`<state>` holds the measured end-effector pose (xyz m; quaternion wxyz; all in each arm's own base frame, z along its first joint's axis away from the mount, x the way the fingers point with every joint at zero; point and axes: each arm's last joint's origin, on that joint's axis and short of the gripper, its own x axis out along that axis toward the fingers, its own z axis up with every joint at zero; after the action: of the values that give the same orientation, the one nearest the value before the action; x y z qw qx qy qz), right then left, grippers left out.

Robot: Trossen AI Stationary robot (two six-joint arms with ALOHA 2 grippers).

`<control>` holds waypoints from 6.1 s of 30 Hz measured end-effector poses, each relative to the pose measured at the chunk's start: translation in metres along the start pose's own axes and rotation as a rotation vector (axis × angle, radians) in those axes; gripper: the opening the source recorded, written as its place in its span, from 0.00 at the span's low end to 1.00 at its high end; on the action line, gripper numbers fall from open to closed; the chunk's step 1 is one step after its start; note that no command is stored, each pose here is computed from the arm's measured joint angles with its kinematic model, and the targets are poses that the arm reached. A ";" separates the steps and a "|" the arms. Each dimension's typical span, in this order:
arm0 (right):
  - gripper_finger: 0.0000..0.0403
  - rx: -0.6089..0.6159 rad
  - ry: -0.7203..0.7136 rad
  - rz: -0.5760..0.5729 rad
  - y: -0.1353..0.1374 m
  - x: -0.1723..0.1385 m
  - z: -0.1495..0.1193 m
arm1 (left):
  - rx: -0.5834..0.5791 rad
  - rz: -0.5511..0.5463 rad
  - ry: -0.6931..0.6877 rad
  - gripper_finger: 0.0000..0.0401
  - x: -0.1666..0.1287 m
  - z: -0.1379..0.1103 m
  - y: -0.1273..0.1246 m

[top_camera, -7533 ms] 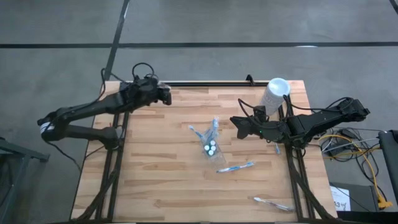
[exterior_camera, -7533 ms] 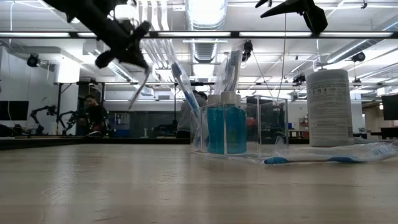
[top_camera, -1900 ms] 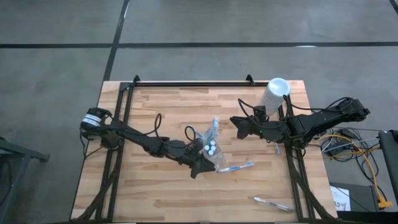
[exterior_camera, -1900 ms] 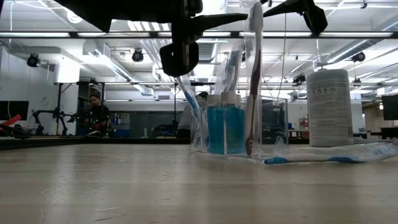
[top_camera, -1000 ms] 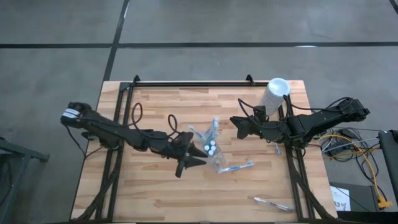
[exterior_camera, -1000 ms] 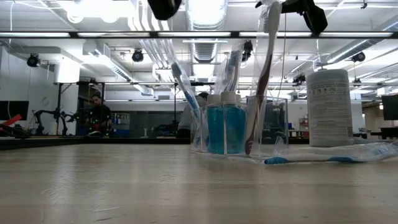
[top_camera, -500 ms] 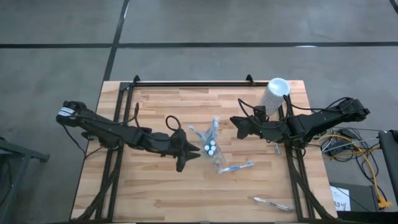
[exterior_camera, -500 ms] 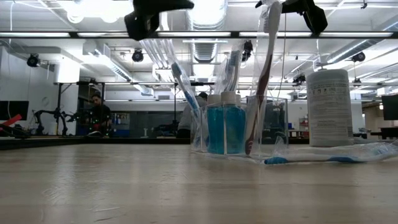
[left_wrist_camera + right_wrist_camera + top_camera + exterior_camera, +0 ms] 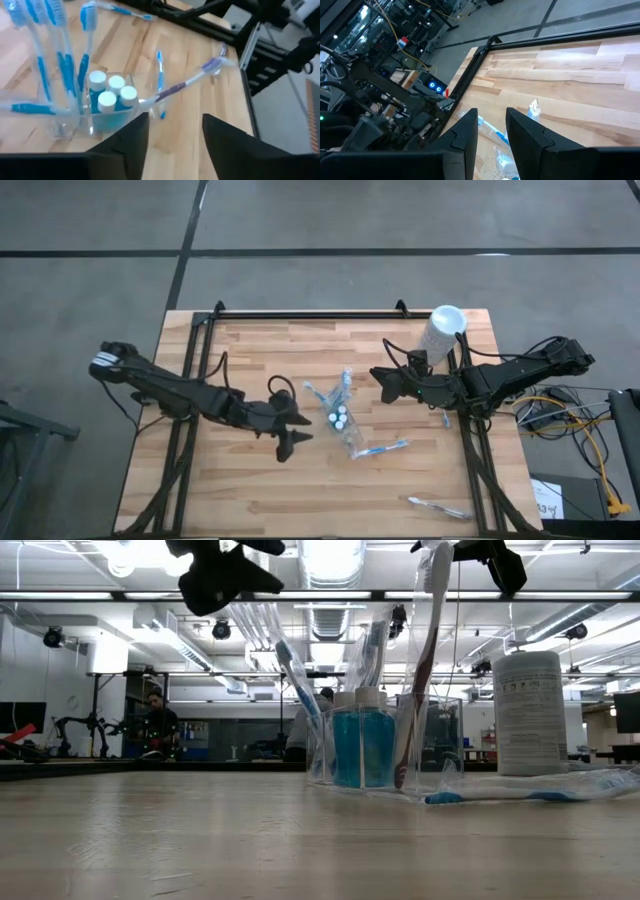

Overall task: Pick & Place toothbrushing station
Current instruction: Put the blue toothbrush into the left section of the transparent organizer

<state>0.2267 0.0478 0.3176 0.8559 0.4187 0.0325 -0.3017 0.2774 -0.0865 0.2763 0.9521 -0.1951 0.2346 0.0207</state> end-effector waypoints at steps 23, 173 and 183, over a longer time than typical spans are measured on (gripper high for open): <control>0.24 -0.002 0.000 0.000 0.000 0.000 0.000 | 0.322 0.044 -0.394 0.57 -0.126 -0.021 0.034; 0.24 0.035 0.375 -0.649 -0.051 -0.081 -0.029 | 0.347 -0.121 -0.357 0.57 -0.129 -0.140 0.111; 0.24 -0.039 0.700 -0.880 -0.071 -0.079 -0.041 | 0.347 -0.121 -0.357 0.57 -0.129 -0.140 0.111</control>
<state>0.1322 0.0830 0.2662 0.5951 0.4250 0.4918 -0.4726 0.0867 -0.0304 0.1811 0.9971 -0.0359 0.0508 -0.0428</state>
